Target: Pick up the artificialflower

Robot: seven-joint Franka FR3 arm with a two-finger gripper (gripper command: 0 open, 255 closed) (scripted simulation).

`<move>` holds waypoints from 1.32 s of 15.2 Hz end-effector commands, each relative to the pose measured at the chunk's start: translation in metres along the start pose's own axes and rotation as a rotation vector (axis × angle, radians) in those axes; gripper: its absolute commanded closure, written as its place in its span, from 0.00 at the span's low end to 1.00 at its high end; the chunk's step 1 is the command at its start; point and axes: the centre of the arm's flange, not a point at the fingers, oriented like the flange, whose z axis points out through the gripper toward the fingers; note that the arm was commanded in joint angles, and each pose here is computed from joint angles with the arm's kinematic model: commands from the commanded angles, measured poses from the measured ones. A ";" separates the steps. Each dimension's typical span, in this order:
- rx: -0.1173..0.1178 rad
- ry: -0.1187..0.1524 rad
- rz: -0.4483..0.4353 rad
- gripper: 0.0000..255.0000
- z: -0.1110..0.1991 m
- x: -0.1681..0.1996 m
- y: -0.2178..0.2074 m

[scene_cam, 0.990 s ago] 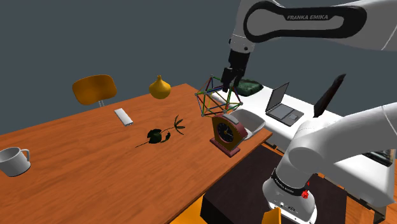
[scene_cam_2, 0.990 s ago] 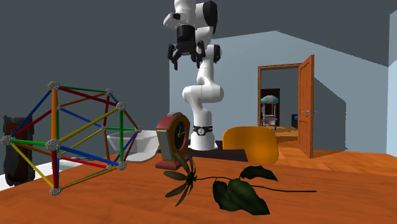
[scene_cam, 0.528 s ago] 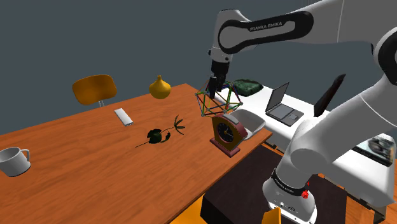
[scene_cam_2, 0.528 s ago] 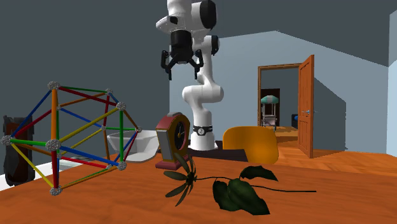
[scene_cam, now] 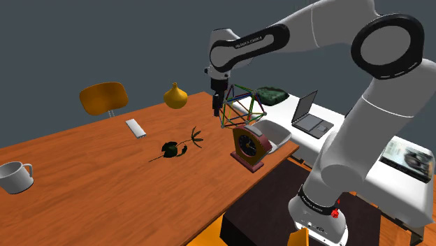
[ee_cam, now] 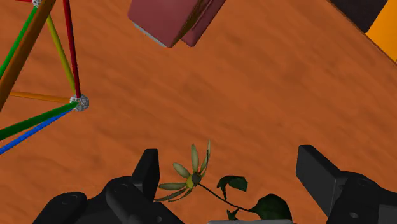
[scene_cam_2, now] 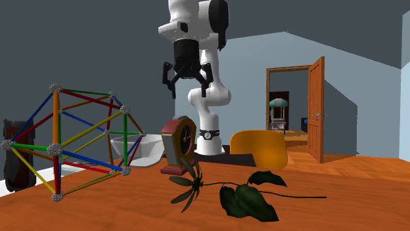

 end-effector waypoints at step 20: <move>0.044 -0.176 -0.687 0.00 0.184 0.212 -0.048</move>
